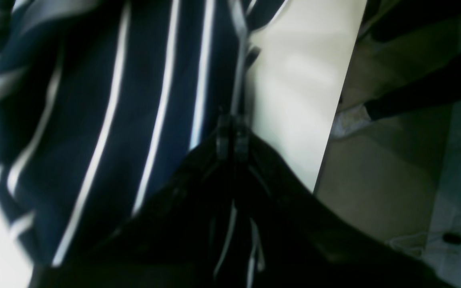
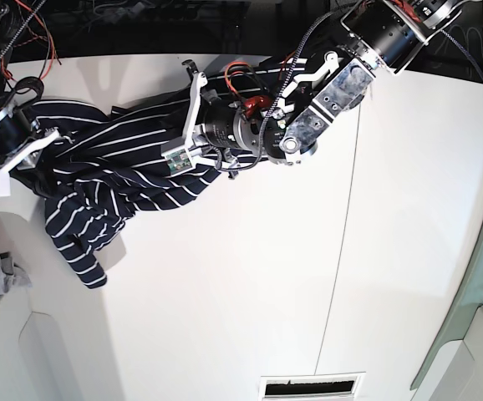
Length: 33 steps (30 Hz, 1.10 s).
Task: Layout the t-shirt on the table in an organized manner, then fold the t-shirt properly
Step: 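Regrasp the bunched shirt with the left gripper near the right gripper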
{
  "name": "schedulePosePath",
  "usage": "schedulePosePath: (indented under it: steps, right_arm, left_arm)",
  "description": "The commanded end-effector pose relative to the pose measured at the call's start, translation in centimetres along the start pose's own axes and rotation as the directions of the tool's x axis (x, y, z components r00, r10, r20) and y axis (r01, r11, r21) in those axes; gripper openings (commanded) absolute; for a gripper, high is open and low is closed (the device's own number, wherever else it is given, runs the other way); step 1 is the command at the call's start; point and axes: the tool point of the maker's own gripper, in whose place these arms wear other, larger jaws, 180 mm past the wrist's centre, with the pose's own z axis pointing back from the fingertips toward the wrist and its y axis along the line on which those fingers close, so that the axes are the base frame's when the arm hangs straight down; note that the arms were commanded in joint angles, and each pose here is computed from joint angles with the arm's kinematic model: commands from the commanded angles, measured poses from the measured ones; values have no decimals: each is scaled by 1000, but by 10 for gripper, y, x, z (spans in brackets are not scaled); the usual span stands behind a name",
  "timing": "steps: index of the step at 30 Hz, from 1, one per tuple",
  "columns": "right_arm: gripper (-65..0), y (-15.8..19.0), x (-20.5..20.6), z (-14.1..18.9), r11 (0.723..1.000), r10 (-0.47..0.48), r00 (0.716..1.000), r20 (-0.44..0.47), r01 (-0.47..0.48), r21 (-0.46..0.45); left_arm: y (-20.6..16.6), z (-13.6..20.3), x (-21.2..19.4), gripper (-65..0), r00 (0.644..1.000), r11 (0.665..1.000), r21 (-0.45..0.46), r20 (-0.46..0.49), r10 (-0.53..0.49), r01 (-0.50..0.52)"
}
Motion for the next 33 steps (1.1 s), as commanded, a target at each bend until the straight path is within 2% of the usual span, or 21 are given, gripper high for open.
schedulePosePath:
  steps: [1,5,6,8,9,10,11,14,18,21,25,28,30,32,33]
  right_arm:
    - [-650,-12,7,7,1000,-10,999,36,11,-30]
    - [-650,-38,-24,16,991,-81,996,-25,78,-106]
    - [-614,-40,-32,15,989,-99,994,-39,94,-113]
    - [-407,-43,-44,12,982,-147,988,-53,140,-124]
    - [-319,-45,-48,11,979,-166,985,-46,159,-128]
    - [-256,-46,-50,11,976,-183,983,-31,178,-128]
    - [-228,-47,-50,10,973,-196,980,-19,192,-127]
    - [-228,-45,-39,8,968,-228,973,26,230,-106]
    - [-228,-44,-4,6,971,-218,970,113,227,-75]
    - [-228,-43,23,3,978,-187,967,171,201,-63]
    - [-228,-44,45,-6,980,-168,962,214,186,-64]
    - [-228,-55,46,-17,975,-172,964,205,197,-106]
    - [-228,-61,38,-27,968,-206,961,187,228,-108]
    - [-228,-64,24,-38,956,-254,954,158,272,-106]
    - [-228,-66,15,-43,950,-278,950,139,293,-106]
  left_arm:
    - [2,3,19,-650,998,1000,-4,59,-15,15]
    - [5,5,16,-650,999,1000,4,51,-17,16]
    - [6,5,16,-650,999,1000,6,52,-16,15]
    - [8,6,18,-650,998,1000,11,64,-14,13]
    - [10,7,20,-622,997,1000,19,72,-15,14]
    - [13,8,21,-588,997,999,31,79,-21,19]
    - [18,10,23,-554,996,998,50,89,-29,25]
    - [38,19,32,-498,991,994,109,133,-30,16]
    - [76,40,50,-498,977,980,183,209,34,-74]
    - [97,59,70,-498,948,970,199,308,74,-141]
    - [126,71,79,-498,923,930,296,372,97,-217]
    - [126,50,71,-494,921,925,274,355,159,-265]
    - [121,31,67,-422,915,927,232,348,203,-294]
    - [109,13,68,-343,915,944,164,341,218,-286]
    - [104,5,69,-328,915,950,135,336,224,-282]
